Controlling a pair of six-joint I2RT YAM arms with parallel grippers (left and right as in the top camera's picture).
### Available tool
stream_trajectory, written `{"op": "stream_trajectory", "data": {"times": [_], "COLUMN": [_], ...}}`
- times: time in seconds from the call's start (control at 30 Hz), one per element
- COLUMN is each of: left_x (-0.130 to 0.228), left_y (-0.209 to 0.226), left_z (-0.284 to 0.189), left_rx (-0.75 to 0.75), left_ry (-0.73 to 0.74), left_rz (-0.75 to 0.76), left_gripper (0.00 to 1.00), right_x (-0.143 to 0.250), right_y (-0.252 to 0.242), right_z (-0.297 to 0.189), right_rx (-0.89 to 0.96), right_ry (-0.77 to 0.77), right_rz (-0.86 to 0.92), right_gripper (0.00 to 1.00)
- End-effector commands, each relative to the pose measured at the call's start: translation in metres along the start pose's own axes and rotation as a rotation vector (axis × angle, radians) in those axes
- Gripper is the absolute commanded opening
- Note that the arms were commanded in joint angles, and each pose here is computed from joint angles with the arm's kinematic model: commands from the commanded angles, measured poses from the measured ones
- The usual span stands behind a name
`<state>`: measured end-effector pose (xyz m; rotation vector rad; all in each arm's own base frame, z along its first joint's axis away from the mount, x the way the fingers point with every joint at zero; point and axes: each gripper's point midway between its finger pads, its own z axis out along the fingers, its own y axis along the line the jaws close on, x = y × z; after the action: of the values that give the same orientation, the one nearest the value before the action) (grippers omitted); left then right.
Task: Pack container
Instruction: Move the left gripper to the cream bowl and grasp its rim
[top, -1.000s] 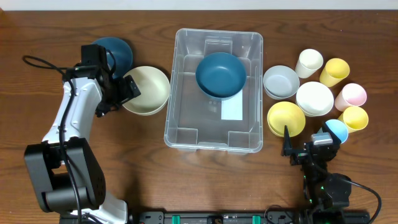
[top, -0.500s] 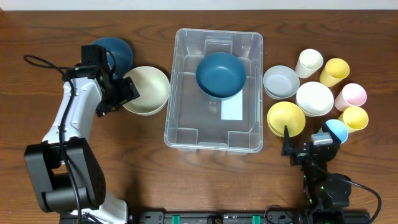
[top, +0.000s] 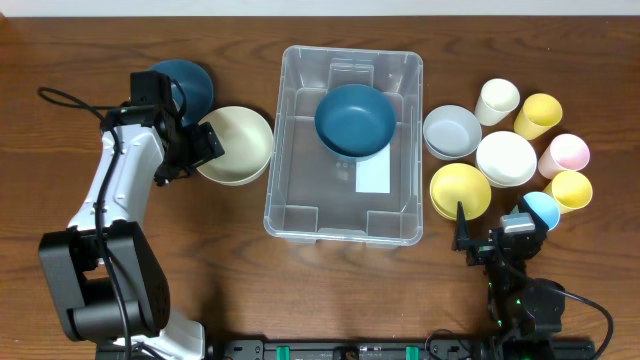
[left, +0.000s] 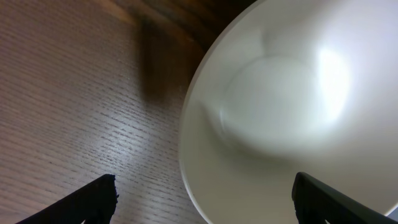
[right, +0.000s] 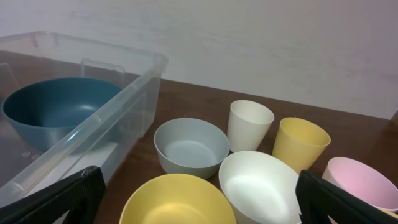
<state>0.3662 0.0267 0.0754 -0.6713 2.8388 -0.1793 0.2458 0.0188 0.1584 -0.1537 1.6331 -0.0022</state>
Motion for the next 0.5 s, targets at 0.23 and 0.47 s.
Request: {"op": "stream_trajectory", "data": {"times": [0.23,0.47], "left_x": [0.000,0.002], "left_y": [0.005,0.006], "left_z": [0.008,0.016], "left_rx": [-0.010,-0.007], "left_ry": [-0.013,-0.021], "left_rz": [0.000,-0.002], "left_gripper": [0.90,0.90], "right_x": [0.001,0.001], "right_y": [-0.001,-0.001], "right_z": [0.000,0.000], "right_rx": [0.003,0.003], "right_ry": [0.001,0.001], "right_rz": [-0.010,-0.010], "right_gripper": [0.99,0.99]}}
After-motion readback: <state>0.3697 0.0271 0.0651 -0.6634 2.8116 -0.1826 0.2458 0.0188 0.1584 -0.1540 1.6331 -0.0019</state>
